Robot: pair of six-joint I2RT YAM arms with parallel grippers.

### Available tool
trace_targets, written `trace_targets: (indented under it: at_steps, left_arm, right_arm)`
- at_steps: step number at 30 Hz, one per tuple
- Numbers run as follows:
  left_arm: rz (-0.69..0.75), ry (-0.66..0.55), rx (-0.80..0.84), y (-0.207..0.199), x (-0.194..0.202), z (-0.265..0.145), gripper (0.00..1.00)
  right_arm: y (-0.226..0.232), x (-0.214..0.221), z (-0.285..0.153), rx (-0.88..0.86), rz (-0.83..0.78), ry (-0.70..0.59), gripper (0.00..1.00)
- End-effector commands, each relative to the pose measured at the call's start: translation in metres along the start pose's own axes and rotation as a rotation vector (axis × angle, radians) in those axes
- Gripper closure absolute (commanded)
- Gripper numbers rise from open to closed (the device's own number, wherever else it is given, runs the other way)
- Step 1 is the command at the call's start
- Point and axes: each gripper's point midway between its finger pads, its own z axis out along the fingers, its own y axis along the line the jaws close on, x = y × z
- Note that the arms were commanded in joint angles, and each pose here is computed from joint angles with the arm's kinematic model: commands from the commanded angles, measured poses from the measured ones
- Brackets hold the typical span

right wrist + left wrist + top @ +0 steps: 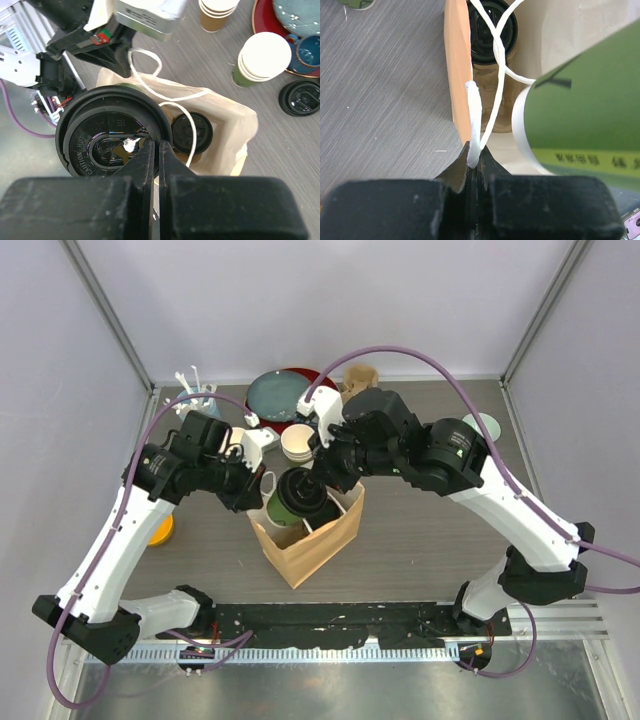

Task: Pack the takeout coffee

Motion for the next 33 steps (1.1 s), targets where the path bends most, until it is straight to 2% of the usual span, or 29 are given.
trace_targets:
  at_steps: [1,8,14,24,30,33]
  left_arm:
    - [0.032,-0.063,0.022,-0.007,-0.015,-0.006,1.0]
    - [0.036,-0.067,0.041,-0.01,-0.018,-0.008,1.0]
    - [0.036,-0.065,0.049,-0.011,-0.018,-0.008,1.0]
    - [-0.017,-0.078,0.066,-0.01,-0.021,0.001,1.0]
    - [-0.031,-0.09,0.0,0.002,-0.026,0.0,1.0]
    - [-0.037,-0.09,-0.01,0.005,-0.026,0.001,1.0]
  right_arm:
    - [0.014,-0.008,0.013,-0.054,-0.023,-0.027,0.99]
    - [-0.011,0.023,0.047,0.088,-0.04,0.105,0.99]
    - [-0.021,0.053,0.069,0.136,-0.066,0.217,0.99]
    - [0.012,0.08,0.094,0.051,-0.158,0.25,0.99]
    - [0.011,0.089,0.082,0.057,-0.188,0.261,0.99]
    - [0.007,0.084,0.068,0.072,-0.187,0.219,0.99]
